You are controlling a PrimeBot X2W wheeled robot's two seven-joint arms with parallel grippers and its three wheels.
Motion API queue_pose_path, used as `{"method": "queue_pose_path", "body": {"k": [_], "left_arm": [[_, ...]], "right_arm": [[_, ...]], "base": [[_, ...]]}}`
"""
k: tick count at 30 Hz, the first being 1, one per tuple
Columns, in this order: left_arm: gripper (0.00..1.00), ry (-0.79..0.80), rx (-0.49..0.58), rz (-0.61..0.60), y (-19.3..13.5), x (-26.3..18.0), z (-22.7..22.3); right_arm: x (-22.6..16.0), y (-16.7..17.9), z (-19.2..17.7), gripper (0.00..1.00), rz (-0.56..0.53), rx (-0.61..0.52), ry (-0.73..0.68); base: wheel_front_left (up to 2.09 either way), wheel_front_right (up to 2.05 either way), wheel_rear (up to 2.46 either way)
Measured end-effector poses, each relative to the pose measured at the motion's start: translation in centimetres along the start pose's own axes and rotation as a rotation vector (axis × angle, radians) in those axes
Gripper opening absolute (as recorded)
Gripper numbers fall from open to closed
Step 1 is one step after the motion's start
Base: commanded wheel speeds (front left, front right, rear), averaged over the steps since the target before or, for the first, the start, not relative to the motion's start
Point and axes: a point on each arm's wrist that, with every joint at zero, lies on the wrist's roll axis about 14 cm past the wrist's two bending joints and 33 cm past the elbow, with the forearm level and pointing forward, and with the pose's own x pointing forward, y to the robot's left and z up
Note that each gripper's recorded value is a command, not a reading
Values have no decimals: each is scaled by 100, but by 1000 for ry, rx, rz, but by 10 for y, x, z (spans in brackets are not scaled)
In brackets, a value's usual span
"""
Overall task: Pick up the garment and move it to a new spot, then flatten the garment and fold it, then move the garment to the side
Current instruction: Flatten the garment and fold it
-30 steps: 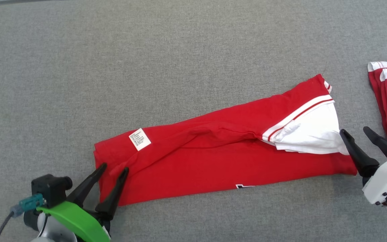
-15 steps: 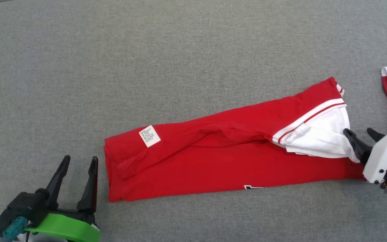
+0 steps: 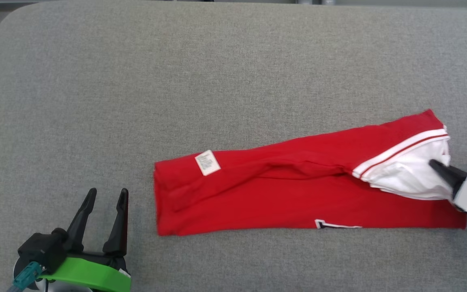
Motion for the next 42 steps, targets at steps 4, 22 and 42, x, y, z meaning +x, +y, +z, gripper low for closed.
{"method": "queue_pose_path", "body": {"k": [4, 22, 42], "left_arm": [[100, -9, -18, 3, 0, -3, 0], [100, -49, -40, -3, -12, -19, -2], [100, -32, -25, -24, -17, -13, -12]], "right_arm": [[-21, -30, 22, 0, -66, 25, -47], [-62, 127, 40, 0, 309, -235, -106], [19, 226, -63, 19, 416, -390, 28]], "base": [[0, 0, 0], [0, 0, 0], [0, 0, 0]]}}
